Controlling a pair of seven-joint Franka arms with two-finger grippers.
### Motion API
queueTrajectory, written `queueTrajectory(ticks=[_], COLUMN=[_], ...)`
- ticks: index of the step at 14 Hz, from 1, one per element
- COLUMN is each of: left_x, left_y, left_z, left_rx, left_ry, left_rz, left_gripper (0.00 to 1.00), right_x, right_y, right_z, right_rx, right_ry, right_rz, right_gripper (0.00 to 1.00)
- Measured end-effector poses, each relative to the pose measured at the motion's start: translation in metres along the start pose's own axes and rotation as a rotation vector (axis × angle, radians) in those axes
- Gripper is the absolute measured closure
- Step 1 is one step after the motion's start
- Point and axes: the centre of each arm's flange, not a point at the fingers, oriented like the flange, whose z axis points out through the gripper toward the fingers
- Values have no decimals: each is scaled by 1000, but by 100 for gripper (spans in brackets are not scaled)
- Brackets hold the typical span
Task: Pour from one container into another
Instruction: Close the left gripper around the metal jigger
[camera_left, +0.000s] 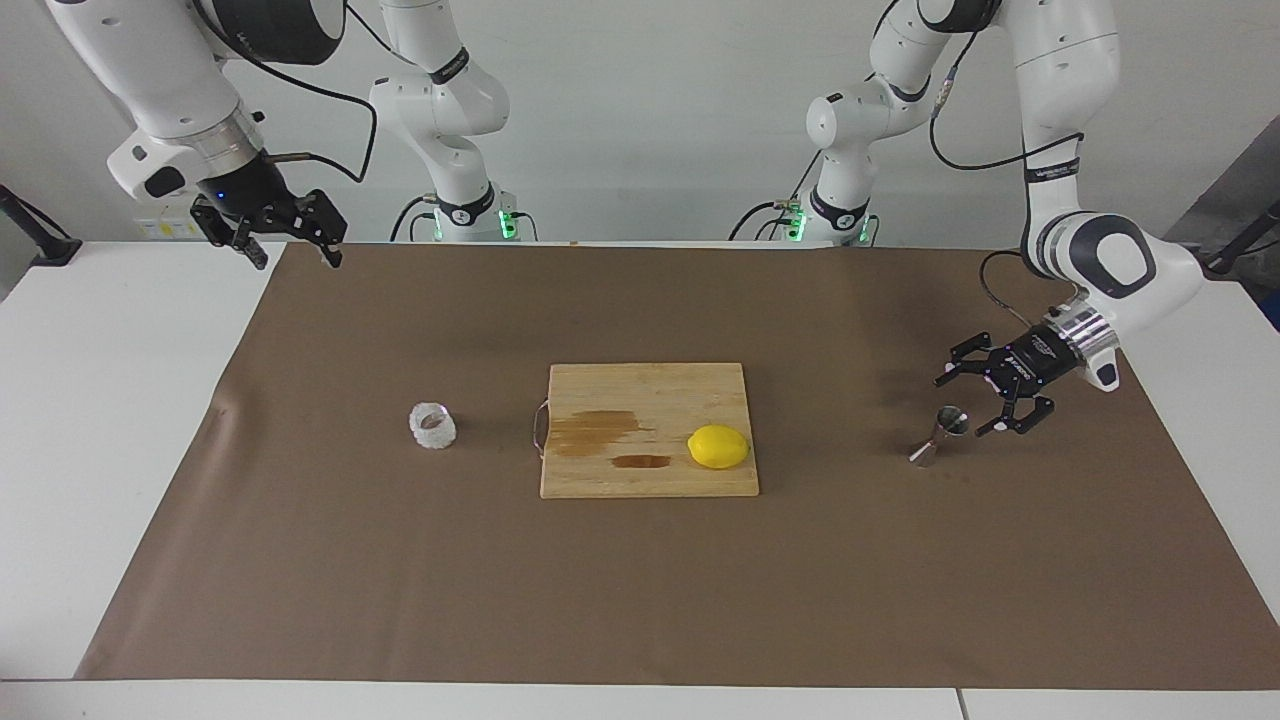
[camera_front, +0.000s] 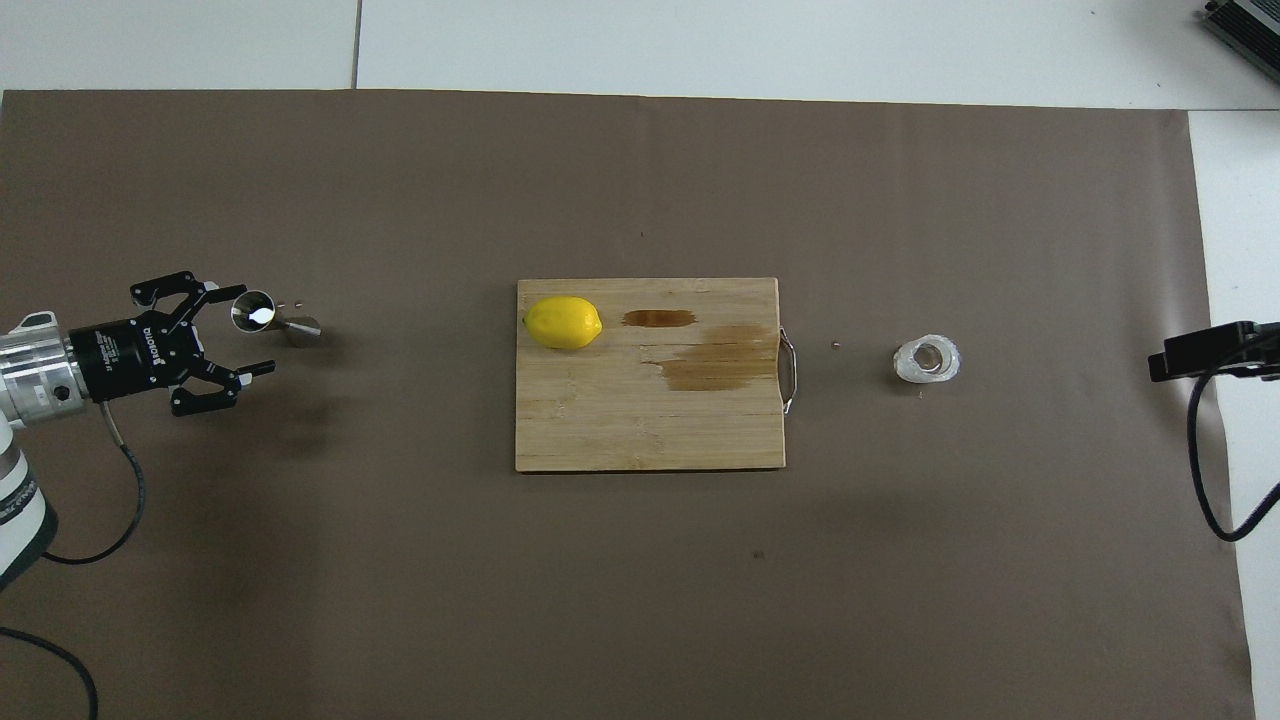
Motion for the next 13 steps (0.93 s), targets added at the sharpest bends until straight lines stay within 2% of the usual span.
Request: queueTrajectory(ticks=[13], left_x=[3], left_y=[-1], left_z=[1], left_rx=[-29], left_ry=[-16], left_rz=[2], left_gripper=[1], right_x=[0], right_y=[0], right_z=[0], right_rx=[0], right_ry=[0], right_rz=[0], right_gripper=[0])
